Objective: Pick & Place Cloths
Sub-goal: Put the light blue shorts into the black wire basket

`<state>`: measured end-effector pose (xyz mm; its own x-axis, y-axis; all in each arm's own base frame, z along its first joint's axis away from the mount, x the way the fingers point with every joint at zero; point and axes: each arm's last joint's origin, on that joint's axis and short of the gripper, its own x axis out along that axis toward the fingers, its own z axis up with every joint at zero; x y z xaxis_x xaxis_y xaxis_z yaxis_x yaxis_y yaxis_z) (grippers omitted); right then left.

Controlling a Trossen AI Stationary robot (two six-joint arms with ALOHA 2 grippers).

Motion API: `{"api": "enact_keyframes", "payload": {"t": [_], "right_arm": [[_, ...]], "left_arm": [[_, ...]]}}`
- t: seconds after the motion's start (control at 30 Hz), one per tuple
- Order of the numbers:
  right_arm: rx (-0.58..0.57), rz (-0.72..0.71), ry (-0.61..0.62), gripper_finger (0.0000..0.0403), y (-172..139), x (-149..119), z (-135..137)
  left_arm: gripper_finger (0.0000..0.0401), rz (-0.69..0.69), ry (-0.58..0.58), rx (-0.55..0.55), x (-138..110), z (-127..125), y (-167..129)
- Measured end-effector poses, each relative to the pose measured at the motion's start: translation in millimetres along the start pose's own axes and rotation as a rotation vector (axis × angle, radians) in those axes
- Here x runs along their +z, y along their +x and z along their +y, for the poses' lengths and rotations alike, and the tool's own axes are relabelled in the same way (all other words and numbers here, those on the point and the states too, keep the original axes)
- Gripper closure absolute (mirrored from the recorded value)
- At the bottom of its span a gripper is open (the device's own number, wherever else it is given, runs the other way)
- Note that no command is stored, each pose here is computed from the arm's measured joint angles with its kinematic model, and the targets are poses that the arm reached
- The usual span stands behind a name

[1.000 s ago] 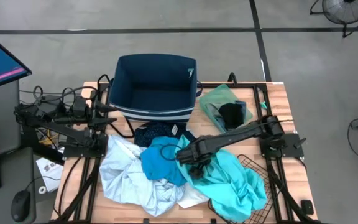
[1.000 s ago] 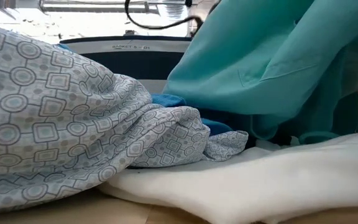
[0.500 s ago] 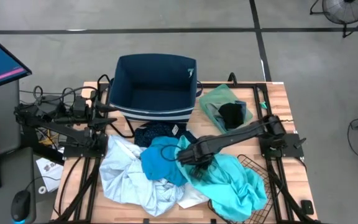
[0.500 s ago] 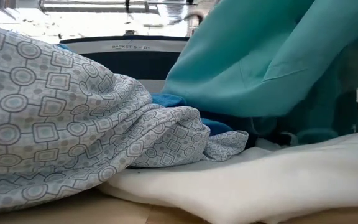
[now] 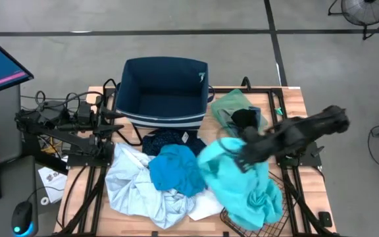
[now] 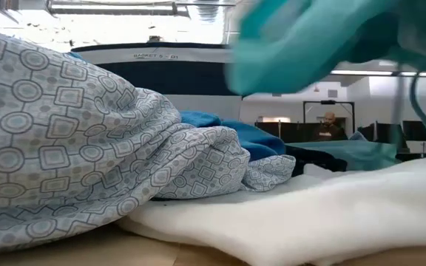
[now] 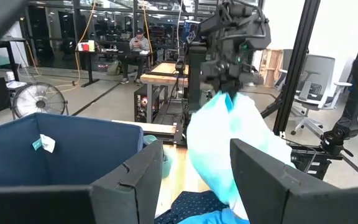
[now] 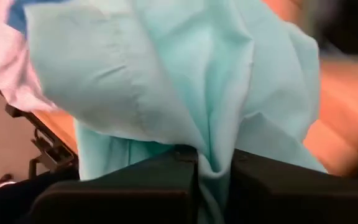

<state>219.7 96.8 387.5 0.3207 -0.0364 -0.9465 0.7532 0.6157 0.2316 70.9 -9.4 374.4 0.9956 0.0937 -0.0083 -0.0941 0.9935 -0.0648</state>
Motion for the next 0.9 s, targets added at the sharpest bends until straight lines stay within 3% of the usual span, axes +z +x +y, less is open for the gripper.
{"api": "enact_keyframes", "payload": {"t": [0.23, 0.43, 0.67, 0.9], "right_arm": [[0.075, 0.079, 0.077, 0.0402, -31.9, -50.3, -18.3], [-0.011, 0.201, 0.05, 0.0402, -18.7, -105.9, 1.3], [-0.246, 0.306, 0.093, 0.0403, 24.7, -157.0, 29.9], [-0.382, 0.269, 0.073, 0.0403, 98.1, -157.5, 59.8]], "left_arm": [[0.0229, 0.0, 0.0, 0.0, 0.0, 0.0, 0.1], [0.0229, 0.0, 0.001, 0.002, 0.0, 0.0, 0.1], [0.0229, 0.0, 0.002, 0.023, -0.1, 0.6, 0.1], [0.0229, 0.0, 0.005, 0.027, -0.1, 0.7, 0.2]]}}
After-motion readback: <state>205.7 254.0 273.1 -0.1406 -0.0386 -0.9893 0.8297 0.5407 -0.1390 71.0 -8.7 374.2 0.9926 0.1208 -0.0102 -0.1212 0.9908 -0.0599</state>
